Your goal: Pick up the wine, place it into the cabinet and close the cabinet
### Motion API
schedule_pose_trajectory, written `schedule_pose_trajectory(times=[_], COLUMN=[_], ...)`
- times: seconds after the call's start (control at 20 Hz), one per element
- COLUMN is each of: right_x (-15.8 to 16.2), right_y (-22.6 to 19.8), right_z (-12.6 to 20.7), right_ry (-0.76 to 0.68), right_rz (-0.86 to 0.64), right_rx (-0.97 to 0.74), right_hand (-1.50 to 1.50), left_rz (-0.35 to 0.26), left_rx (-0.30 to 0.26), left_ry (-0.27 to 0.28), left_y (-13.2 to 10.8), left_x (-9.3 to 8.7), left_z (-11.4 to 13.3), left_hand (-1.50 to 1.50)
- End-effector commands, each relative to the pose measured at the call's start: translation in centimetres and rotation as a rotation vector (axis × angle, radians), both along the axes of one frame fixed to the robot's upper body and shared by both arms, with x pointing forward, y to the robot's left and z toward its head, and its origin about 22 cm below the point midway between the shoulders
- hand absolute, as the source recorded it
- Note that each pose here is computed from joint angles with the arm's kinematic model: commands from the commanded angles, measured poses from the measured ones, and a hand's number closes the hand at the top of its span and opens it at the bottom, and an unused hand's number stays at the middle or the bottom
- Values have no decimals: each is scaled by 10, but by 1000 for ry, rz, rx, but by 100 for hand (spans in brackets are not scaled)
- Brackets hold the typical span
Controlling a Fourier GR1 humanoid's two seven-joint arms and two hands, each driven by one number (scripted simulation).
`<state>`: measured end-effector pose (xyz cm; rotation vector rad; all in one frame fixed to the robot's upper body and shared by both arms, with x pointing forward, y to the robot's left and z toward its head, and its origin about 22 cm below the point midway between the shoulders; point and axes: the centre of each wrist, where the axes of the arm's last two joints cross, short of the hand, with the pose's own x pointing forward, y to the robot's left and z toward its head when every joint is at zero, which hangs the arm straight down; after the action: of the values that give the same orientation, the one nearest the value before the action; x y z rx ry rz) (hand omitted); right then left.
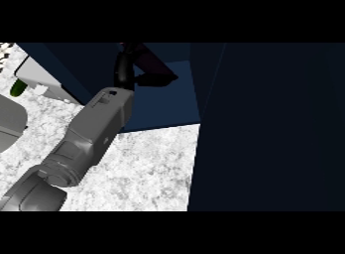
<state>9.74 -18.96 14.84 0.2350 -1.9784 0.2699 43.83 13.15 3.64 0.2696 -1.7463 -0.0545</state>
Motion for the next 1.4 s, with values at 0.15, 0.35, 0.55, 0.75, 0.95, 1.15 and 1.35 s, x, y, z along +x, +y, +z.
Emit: schedule_pose_trajectory(times=[0.15, 0.35, 0.55, 0.75, 0.95, 1.15, 1.35], right_x=[-19, -23, -26, -23, -26, -32, -38], right_y=[-7, -4, -9, -17, -13, -15, -14], right_z=[25, 26, 29, 37, 36, 41, 44], right_ry=[21, 24, 34, 23, 40, 56, 71], right_rz=[31, 30, 37, 8, -18, -5, -35], right_rx=[78, 78, 66, 76, 79, 61, 62], right_hand=[-150, -150, -150, -150, -150, -150, -150], left_rz=[-94, -186, -250, -302, -322, -312, -346], left_rx=[-176, -242, -278, -296, -297, -322, -367], left_ry=[-85, -86, -117, -90, -95, -66, -64], left_y=[-8, -22, -42, -38, -47, -43, -51], left_x=[7, 7, 0, 8, 2, -3, 1], left_z=[19, 26, 19, 35, 28, 17, 35], left_hand=[150, 150, -150, -150, -150, -150, -150])
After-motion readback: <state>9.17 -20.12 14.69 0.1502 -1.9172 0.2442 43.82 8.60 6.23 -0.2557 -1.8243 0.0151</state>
